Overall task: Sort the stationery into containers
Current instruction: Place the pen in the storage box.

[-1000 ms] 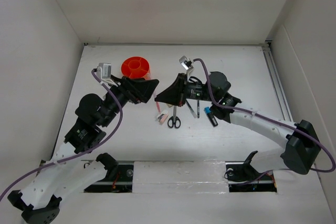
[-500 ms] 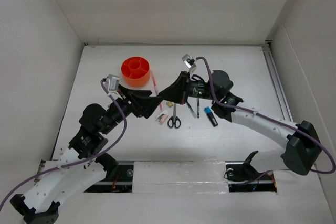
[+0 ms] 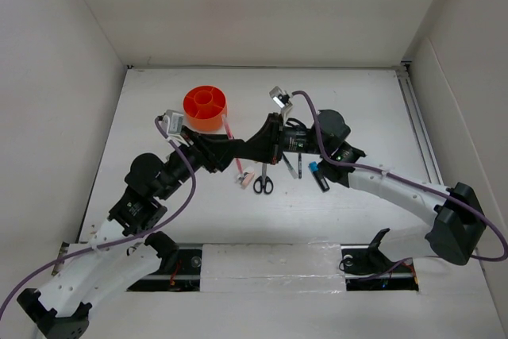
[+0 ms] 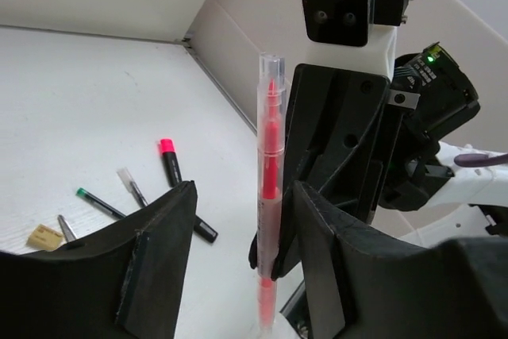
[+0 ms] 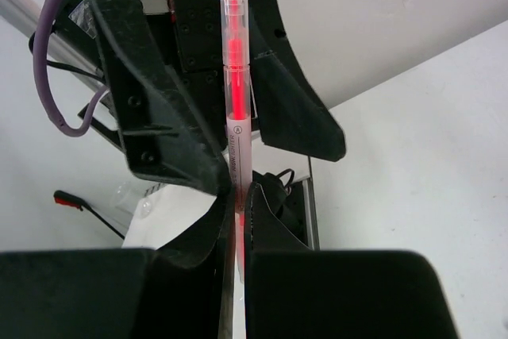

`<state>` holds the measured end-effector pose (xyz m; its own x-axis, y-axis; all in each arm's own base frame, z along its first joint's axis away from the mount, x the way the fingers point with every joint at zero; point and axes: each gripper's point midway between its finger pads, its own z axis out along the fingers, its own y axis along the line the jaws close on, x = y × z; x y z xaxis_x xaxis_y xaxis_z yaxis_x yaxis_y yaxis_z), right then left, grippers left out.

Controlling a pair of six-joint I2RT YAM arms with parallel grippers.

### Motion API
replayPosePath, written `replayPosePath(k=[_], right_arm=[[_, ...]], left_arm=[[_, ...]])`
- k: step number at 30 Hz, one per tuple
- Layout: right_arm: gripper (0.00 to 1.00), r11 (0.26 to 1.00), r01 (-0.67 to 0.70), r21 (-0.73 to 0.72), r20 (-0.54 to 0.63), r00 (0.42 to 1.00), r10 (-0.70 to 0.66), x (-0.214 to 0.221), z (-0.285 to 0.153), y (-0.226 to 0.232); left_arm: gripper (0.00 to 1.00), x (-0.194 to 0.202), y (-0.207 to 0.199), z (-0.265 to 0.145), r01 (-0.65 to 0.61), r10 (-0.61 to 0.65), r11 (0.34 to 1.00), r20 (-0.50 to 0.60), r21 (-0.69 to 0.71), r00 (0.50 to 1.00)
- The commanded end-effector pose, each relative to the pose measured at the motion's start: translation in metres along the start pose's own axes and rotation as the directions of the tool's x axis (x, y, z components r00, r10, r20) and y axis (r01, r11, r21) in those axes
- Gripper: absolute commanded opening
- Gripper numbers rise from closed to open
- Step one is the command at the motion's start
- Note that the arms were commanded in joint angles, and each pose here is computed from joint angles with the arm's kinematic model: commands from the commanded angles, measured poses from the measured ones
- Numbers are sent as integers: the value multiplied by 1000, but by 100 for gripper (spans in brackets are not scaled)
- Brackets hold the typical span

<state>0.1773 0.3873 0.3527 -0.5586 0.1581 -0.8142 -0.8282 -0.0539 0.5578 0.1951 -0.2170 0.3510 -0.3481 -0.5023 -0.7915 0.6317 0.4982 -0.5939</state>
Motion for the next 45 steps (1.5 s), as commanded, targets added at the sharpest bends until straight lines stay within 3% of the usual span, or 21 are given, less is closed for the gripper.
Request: replayPosePath(k=[1, 3, 5, 6, 10, 15, 19, 20, 21, 22, 24, 26, 30, 31, 32, 35, 38, 39, 45], right_arm=[[0, 991, 90, -96, 47, 995, -86, -16, 0, 32], [0, 991, 90, -96, 47, 995, -86, -16, 0, 32], [0, 991, 88, -104, 42, 996, -84, -14, 1, 35], [0, 991, 88, -104, 42, 996, -84, -14, 1, 35], [0, 991, 88, -104, 42, 996, -84, -14, 1, 35], [0, 992, 93, -87, 24, 996, -91, -5, 4, 23], [60, 997, 75, -25, -10, 997, -76, -1, -9, -20], [87, 997, 72, 29, 8, 997, -73, -8, -21, -40], [97, 995, 50, 82, 14, 999, -52, -2, -33, -57], [100, 992, 64, 110, 29, 997, -68, -6, -44, -63], [100, 975, 35, 220, 49, 998, -47, -2, -75, -91], [100, 954, 49, 297, 57, 996, -69, -4, -98, -91], [100, 902, 119, 416, 38, 988, -148, -4, -123, -79], [100, 900, 128, 418, 31, 987, -155, -1, -127, -74], [100, 898, 152, 413, 54, 980, -191, -9, -132, -57], [100, 895, 154, 418, 43, 981, -189, 1, -144, -42], [100, 891, 181, 417, 35, 976, -214, 8, -158, -19], [100, 891, 197, 409, 47, 971, -236, 7, -163, -5], [100, 869, 226, 441, 22, 965, -262, 13, -181, 15]], left_arm=[[47, -14, -8, 0, -11, 9, 1000, 58, 29, 998], [44, -15, -7, 0, -10, 9, 1000, 64, 20, 998], [32, -16, -5, 0, -12, 11, 1000, 70, 13, 998], [20, -16, -5, 0, -12, 11, 1000, 70, 13, 998], [0, -17, -2, 2, -11, 12, 1000, 65, -2, 998], [0, -19, 11, 7, 3, 2, 998, 82, -57, 997], [0, -34, 25, 18, 4, 17, 990, 144, -144, 989], [0, -39, 34, 21, 10, 22, 982, 167, -188, 986], [0, -39, 39, 25, 13, 25, 977, 175, -211, 984], [0, -44, 45, 33, 4, 42, 972, 189, -233, 981], [0, -53, 55, 42, -33, 96, 956, 204, -291, 974], [0, -68, 71, 60, -68, 160, 927, 226, -370, 961], [0, -114, 118, 71, -130, 398, 770, 312, -625, 862], [0, -124, 129, 74, -154, 443, 734, 295, -662, 847], [0, -128, 170, 83, -165, 467, 670, 238, -724, 852], [0, -158, 196, 110, -223, 469, 689, 189, -690, 863], [0, -180, 225, 110, -242, 519, 675, 216, -697, 827], [0, -176, 249, 108, -252, 521, 649, 177, -718, 835], [0, -160, 284, 129, -389, 594, 594, 57, -704, 802]])
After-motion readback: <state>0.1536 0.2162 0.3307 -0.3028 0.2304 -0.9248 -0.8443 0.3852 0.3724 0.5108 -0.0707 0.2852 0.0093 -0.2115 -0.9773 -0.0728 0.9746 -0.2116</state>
